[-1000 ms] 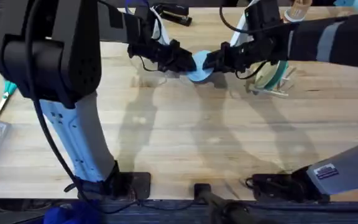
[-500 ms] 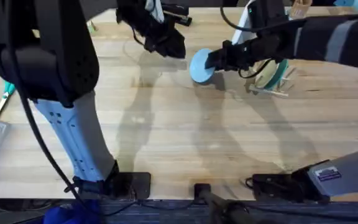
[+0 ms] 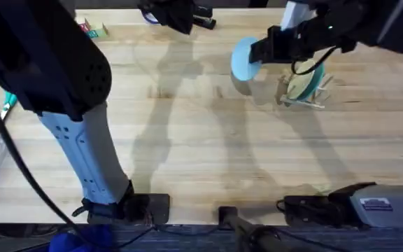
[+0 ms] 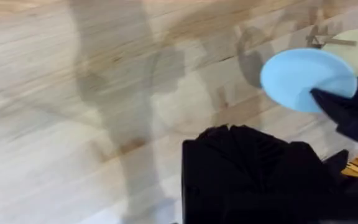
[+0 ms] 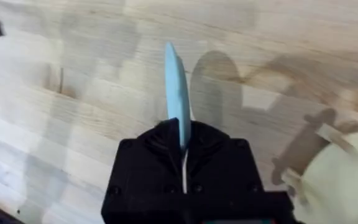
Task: Pick up the plates from the table one by one and place each into a slot on the dish rack.
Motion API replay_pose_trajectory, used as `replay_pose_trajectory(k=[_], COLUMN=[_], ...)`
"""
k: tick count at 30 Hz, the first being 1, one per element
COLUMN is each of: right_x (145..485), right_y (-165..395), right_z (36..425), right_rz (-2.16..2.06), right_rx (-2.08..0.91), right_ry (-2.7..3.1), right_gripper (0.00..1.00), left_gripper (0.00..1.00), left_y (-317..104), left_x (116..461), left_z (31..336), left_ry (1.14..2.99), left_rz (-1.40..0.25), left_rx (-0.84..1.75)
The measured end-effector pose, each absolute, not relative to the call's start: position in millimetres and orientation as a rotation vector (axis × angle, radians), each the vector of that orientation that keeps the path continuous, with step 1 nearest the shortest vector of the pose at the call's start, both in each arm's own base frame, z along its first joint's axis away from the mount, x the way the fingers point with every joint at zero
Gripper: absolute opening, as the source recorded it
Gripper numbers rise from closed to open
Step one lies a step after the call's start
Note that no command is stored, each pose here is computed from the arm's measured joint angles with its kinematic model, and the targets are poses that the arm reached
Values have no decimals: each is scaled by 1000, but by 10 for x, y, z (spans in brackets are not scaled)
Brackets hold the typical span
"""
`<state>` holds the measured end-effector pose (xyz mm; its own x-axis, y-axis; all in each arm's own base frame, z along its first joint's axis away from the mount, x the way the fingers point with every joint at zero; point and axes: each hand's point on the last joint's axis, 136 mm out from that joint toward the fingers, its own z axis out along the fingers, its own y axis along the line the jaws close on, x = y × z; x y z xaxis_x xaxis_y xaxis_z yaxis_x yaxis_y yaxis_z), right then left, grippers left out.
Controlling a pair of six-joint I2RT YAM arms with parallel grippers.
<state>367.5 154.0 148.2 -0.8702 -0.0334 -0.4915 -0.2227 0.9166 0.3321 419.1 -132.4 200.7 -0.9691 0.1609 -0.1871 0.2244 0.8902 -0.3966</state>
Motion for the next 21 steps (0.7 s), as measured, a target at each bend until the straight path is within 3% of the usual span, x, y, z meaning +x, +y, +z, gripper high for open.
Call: replay_pose_trajectory(k=[3,13,17,21], right_x=[3639,3467,3379,3284], right_y=[1477,1256,1193,1094], right_z=[1596,1943,2059,2122], right_rz=[488,363,345,334], right_rx=[-184,-184,-189,-166], right_ry=[2566,2504,2485,2490], right_gripper=[32,31,32,31], left_gripper=[49,281,498,683], left_y=[-1257,-1102,-1024,-859], left_x=[4140,3975,3969,3832], left_z=[2130,2218,2290,2581], left_ry=[2918,2983,2964,2899], left_rz=[-581,-484,-477,-471], left_rx=[299,283,264,215])
